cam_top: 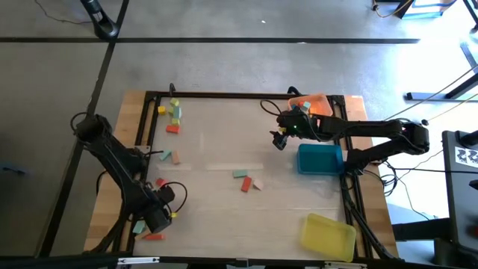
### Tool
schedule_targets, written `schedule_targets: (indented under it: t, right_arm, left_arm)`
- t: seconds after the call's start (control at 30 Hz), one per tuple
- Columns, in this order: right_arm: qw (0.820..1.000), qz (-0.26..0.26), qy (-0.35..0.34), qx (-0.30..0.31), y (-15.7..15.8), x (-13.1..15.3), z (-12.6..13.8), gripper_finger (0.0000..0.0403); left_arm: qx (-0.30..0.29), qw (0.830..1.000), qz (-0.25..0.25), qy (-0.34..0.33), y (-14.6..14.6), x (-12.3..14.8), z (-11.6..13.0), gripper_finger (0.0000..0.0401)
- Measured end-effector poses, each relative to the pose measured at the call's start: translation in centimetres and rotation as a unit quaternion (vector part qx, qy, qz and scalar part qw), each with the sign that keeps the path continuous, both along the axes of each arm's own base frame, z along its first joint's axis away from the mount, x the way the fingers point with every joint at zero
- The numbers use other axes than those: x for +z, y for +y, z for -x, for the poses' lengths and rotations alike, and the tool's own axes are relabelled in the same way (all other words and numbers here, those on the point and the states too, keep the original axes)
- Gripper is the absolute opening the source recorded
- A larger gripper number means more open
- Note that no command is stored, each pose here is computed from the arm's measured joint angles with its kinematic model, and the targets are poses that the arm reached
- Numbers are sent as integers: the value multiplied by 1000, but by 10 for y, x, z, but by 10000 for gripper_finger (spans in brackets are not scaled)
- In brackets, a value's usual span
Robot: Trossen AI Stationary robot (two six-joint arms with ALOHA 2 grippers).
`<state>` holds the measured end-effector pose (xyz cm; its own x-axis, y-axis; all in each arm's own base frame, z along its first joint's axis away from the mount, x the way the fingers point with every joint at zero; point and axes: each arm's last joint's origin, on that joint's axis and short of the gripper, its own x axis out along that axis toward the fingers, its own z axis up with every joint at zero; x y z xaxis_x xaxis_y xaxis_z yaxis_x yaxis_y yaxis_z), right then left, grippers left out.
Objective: Sort blocks by size
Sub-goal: Put the orange cube block into the orange bin
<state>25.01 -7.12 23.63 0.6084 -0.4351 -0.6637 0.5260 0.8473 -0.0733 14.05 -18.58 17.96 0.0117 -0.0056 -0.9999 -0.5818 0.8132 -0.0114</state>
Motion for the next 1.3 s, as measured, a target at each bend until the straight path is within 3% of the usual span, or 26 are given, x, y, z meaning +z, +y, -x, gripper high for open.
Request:
schedule_targets:
  t: [0.4,0.67,0.9,1.0,1.17,1.3]
  right_arm:
    - [1000,0,0,0,0,0,0,326]
    - [1000,8,12,-7,0,-1,1,326]
    - [998,18,49,-25,-2,-10,2,326]
    - [999,15,43,-17,-2,-9,1,326]
    - [998,-15,-9,52,1,-4,-7,326]
    - [990,-30,-68,122,12,4,-18,326]
  left_arm:
    - [-40,999,-17,32,-8,-22,-5,199]
    - [-66,997,-19,37,-8,-23,-5,117]
    - [-85,996,-17,34,-5,-21,-8,114]
    - [-95,995,-14,11,-3,-11,-12,114]
    - [-121,989,-47,-67,8,8,-20,114]
    - [-146,975,-89,-143,19,25,-27,114]
